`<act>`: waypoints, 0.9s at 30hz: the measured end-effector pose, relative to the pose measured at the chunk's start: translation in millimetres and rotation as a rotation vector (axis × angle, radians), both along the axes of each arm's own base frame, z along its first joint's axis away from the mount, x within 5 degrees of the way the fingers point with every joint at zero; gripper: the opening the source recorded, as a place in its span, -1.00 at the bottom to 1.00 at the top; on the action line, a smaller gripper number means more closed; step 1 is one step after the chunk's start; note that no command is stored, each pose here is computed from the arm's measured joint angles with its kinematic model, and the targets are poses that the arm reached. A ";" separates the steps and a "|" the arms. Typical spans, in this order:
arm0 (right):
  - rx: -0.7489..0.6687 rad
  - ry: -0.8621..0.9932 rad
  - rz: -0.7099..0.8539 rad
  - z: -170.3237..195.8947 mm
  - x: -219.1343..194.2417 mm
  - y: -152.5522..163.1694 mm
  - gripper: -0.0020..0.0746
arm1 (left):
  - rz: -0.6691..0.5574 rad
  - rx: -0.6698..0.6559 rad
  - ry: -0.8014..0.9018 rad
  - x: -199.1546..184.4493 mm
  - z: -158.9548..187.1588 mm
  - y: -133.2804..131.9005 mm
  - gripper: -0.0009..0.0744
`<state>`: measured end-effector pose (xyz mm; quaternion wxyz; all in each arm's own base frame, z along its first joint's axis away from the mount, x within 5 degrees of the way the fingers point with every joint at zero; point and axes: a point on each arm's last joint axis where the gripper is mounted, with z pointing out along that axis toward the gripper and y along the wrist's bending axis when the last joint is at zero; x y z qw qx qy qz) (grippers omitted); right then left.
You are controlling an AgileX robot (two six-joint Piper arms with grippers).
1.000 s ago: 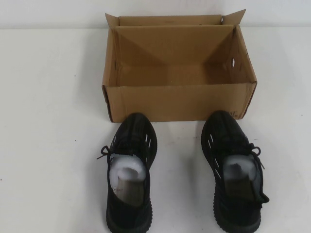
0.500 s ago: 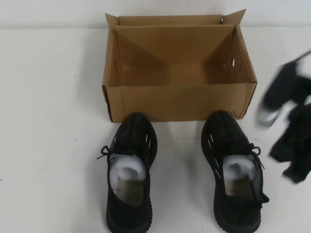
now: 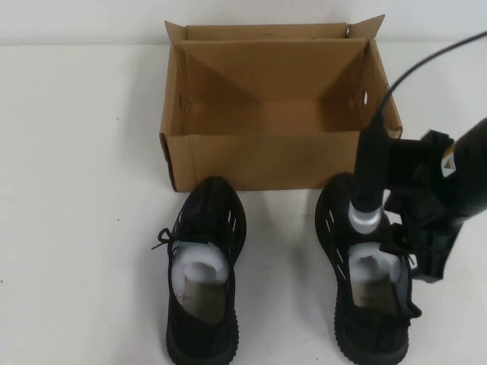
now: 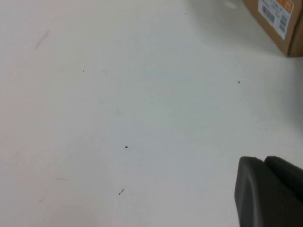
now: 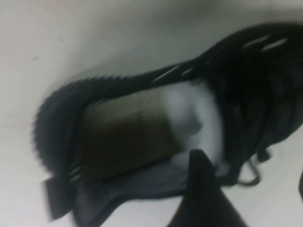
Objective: Put shoes into padded shoe box
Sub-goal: Pick up the shoe from the table
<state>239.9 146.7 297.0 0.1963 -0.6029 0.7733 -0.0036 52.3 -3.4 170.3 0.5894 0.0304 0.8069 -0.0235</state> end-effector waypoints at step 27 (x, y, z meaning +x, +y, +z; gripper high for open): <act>-0.080 0.023 0.092 -36.2 35.4 18.8 -0.36 | 0.000 0.000 -0.002 -0.1 0.1 0.0 -0.99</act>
